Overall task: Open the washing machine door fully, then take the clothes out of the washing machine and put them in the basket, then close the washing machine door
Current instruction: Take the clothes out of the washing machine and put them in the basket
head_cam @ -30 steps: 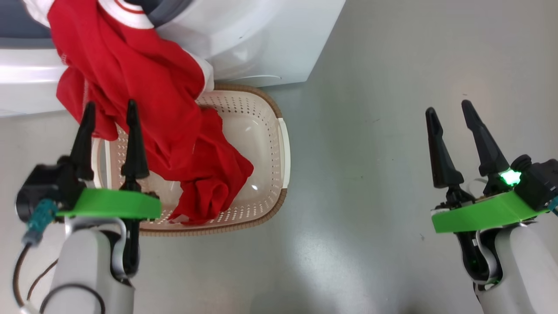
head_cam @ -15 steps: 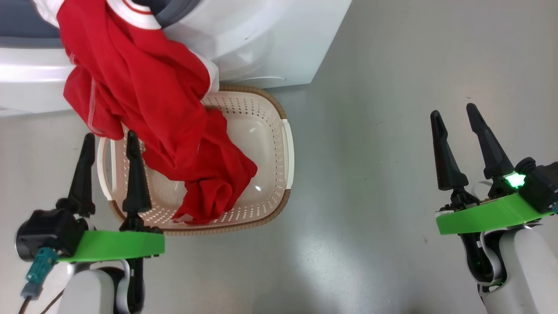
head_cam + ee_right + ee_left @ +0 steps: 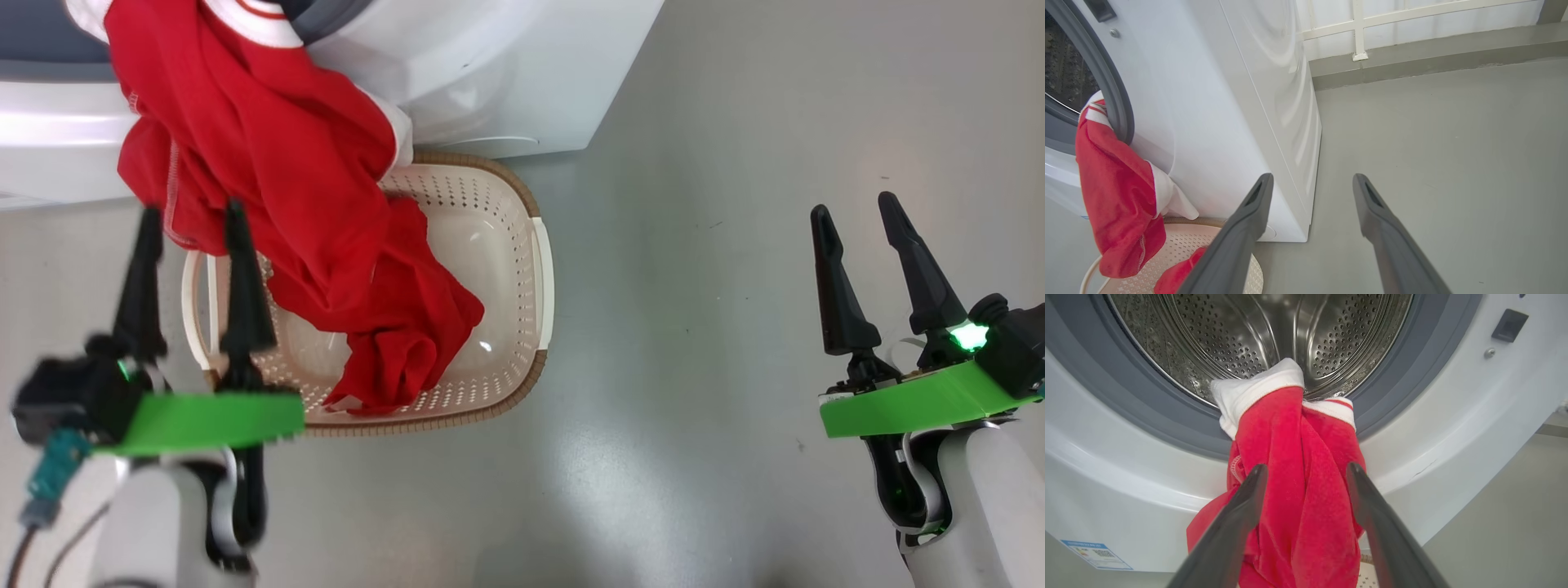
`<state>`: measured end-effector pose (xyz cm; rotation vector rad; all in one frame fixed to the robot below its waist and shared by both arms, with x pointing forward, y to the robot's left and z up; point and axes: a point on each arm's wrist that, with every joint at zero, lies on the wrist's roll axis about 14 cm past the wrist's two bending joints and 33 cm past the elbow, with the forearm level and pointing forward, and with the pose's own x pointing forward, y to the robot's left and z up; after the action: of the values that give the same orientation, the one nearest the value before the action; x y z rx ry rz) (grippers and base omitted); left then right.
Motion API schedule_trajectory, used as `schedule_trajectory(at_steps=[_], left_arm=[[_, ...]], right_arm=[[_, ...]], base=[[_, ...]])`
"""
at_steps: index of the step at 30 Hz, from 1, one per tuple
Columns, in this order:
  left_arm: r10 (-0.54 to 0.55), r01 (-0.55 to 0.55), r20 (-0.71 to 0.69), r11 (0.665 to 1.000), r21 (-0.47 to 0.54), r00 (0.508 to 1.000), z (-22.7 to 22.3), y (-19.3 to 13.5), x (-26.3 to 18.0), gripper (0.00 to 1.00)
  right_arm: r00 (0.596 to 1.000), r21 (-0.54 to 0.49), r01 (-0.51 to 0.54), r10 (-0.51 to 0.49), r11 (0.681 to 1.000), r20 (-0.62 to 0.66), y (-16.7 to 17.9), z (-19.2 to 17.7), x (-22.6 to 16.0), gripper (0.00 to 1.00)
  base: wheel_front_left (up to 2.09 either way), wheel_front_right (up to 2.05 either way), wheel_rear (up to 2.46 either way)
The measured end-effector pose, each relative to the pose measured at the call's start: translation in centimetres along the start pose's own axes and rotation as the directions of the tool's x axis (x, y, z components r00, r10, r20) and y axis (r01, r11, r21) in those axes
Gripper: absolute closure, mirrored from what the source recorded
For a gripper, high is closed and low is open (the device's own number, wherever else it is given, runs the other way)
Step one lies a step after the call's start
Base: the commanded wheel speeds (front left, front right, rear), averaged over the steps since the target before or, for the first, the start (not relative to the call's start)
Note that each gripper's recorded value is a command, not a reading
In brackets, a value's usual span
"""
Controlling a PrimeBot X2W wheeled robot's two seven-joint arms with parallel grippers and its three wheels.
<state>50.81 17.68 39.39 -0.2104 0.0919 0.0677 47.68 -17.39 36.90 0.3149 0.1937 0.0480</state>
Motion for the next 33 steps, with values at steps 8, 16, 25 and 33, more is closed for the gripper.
schedule_trajectory(at_steps=[8, 16, 25, 33], left_arm=[[-0.06, 0.054, 0.142, 0.997, 0.048, 0.988, 4.3, -1.9, 5.3, 0.0], [-0.089, 0.076, 0.114, 0.991, 0.109, 0.99, 3.5, -3.0, 9.9, 0.0], [-0.073, 0.063, 0.045, 0.981, 0.186, 0.996, 1.7, -2.7, 13.7, 0.0], [-0.065, 0.074, -0.046, 0.967, 0.243, 0.997, -1.2, -2.7, 15.1, 0.0]], right_arm=[[1.0, 0.001, 0.005, -0.005, 1.0, -0.013, -0.3, -0.7, 0.2, 0.0], [0.999, 0.004, 0.023, -0.023, 1.0, -0.025, -0.7, -1.2, 0.0, 0.0], [0.999, -0.003, 0.053, -0.053, 0.999, -0.014, -1.7, -0.7, -0.1, 0.0], [0.997, -0.013, 0.071, -0.071, 0.997, -0.018, -2.3, -0.6, -0.6, 0.0]], base=[[0.0, 0.0, 0.0], [0.0, 0.0, 0.0], [0.0, 0.0, 0.0], [0.0, 0.0, 0.0]])
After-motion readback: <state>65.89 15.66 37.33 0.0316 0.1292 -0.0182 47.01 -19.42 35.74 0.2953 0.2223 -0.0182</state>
